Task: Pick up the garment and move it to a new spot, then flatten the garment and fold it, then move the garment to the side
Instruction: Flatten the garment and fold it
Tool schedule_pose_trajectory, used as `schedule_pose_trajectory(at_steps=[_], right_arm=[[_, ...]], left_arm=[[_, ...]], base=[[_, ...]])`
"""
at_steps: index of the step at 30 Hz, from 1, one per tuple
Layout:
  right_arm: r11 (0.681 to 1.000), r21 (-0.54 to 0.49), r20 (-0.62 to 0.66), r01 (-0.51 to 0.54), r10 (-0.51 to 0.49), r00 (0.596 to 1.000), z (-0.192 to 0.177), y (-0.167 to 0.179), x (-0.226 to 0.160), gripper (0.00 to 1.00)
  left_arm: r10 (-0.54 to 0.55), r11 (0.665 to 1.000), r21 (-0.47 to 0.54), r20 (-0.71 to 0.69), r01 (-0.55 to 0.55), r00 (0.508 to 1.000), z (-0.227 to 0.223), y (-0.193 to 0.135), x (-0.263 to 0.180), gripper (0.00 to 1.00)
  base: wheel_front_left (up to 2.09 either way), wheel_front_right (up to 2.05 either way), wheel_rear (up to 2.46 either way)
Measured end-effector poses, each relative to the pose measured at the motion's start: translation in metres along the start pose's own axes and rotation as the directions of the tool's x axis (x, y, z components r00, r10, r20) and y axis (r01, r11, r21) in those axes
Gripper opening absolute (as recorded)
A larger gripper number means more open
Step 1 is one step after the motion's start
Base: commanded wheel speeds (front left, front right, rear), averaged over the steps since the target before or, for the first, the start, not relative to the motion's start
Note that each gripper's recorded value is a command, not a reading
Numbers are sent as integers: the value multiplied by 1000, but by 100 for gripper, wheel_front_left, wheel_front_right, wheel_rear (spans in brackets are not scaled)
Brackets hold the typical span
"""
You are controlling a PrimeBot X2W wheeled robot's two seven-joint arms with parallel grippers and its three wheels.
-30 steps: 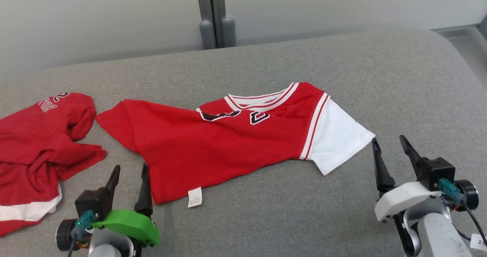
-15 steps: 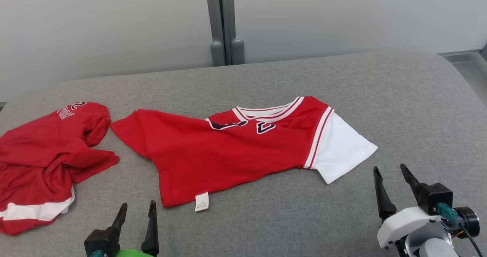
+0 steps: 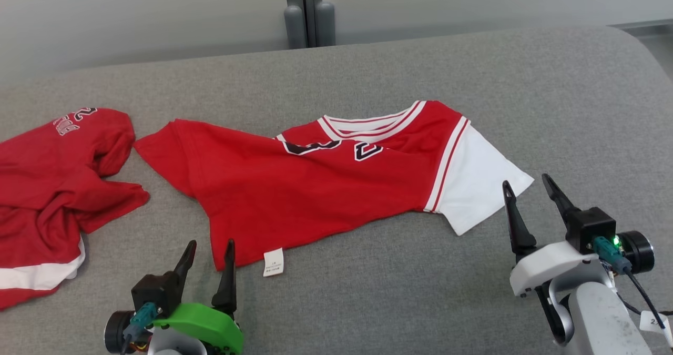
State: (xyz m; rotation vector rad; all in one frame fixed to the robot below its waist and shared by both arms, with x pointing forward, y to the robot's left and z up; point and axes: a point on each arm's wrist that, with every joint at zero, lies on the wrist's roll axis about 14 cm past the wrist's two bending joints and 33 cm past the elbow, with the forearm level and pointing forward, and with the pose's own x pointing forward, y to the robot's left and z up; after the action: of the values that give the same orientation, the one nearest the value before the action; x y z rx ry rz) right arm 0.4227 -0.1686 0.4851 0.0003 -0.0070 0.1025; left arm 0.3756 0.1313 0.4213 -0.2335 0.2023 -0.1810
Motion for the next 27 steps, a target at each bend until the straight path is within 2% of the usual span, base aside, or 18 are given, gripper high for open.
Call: schedule_pose_trajectory(at_steps=[12,20,27], right_arm=[[995,-95,-56,19,-25,998,-26,-18,57,100],[987,-152,-208,54,-85,974,-80,-39,74,100],[991,-132,-320,33,-74,945,-121,-32,71,100]], left_arm=[[-4,1000,-4,-187,3,982,-56,17,24,100],[-14,1000,-11,-222,11,975,-71,23,31,100],[-11,1000,-17,-227,7,974,-72,24,29,100]], base=[[0,0,0],[0,0,0],[0,0,0]])
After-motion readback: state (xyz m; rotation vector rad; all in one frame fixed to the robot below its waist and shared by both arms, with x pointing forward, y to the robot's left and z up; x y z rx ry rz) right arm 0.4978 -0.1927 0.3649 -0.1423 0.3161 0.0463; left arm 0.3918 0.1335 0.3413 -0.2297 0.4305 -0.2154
